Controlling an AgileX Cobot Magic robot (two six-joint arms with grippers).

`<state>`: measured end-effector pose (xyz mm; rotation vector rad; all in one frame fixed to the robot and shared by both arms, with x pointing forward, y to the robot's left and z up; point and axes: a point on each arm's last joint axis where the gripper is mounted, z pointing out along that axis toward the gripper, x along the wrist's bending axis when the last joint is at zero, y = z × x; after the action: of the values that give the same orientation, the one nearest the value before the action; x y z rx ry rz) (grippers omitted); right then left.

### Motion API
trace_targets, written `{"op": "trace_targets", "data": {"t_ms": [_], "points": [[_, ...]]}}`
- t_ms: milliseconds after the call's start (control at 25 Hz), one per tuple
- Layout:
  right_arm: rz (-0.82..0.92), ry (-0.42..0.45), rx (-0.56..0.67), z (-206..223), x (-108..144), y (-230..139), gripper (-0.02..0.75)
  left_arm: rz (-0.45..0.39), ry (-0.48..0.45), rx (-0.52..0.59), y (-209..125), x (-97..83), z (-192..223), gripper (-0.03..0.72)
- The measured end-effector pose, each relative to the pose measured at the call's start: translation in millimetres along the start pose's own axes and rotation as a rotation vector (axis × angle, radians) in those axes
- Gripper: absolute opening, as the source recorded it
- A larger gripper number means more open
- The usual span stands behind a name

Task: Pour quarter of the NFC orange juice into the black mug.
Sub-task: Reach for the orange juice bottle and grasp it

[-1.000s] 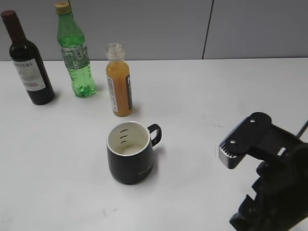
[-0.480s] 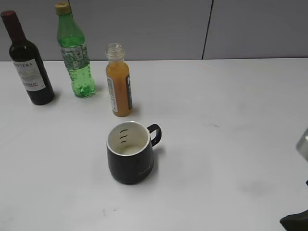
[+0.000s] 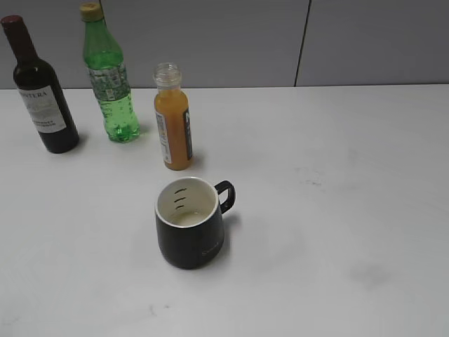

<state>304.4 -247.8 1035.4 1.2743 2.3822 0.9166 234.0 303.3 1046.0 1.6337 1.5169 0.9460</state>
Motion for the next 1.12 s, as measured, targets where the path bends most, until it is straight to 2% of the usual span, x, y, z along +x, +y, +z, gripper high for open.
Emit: {"op": "trace_targets", "data": {"t_ms": [320,640,840,1120], "points": [[0.132,-0.168,-0.177,-24,-14,-27,0.594,0.000,0.000,0.000,0,0.0,0,0.231],[0.201,-0.344,-0.400,-48,-10,-53,0.594,0.000,0.000,0.000,0,0.0,0,0.231],[0.257,-0.425,-0.421,-51,-9,-56,0.594,0.000,0.000,0.000,0,0.0,0,0.231],[0.294,-0.475,-0.420,-51,-10,-56,0.594,0.000,0.000,0.000,0,0.0,0,0.231]]}}
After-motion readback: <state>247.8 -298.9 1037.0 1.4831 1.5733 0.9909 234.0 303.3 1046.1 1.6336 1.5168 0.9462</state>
